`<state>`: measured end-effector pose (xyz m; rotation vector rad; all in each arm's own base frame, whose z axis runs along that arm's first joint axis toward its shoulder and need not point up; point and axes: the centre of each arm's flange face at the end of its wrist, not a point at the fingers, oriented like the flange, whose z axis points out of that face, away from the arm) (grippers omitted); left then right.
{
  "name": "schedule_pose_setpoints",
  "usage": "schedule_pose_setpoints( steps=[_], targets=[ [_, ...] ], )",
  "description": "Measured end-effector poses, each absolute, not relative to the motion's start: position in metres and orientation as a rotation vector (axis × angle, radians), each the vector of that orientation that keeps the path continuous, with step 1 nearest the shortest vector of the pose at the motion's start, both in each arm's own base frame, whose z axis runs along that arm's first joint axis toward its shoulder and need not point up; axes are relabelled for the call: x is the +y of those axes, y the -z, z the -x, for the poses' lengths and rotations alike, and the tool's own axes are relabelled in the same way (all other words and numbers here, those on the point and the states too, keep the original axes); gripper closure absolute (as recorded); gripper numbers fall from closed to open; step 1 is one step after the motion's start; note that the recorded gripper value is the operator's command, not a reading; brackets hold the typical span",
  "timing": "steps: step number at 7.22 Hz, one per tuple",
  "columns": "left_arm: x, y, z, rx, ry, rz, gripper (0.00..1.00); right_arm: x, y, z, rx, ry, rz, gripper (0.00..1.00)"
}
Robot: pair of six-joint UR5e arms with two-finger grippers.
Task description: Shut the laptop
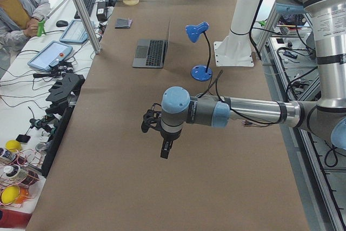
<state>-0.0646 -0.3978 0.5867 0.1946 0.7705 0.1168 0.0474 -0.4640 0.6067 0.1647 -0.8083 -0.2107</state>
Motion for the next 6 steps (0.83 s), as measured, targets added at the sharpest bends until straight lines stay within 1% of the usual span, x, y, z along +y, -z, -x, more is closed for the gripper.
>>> schedule_pose_setpoints(
  steps=[1, 2, 3, 4, 5, 6],
  targets=[
    [-0.400, -0.571, 0.059, 0.785, -0.086, -0.196, 0.17, -0.466, -0.588, -0.036, -0.817, 0.191, -0.165, 0.17],
    [-0.402, -0.549, 0.044, 0.804, -0.056, -0.188, 0.31, -0.467, -0.556, -0.013, -0.830, 0.163, -0.161, 0.37],
    [-0.406, -0.519, 0.018, 0.831, -0.013, -0.164, 0.50, -0.463, -0.517, 0.021, -0.850, 0.137, -0.149, 0.53],
    [-0.410, -0.482, -0.017, 0.864, 0.035, -0.130, 0.85, -0.455, -0.474, 0.059, -0.878, 0.111, -0.130, 0.88],
    [-0.412, -0.438, -0.058, 0.907, 0.081, -0.090, 1.00, -0.446, -0.429, 0.097, -0.913, 0.078, -0.104, 1.00],
    [-0.413, -0.395, -0.102, 0.955, 0.123, -0.041, 1.00, -0.436, -0.388, 0.133, -0.954, 0.043, -0.073, 1.00]
  ],
)
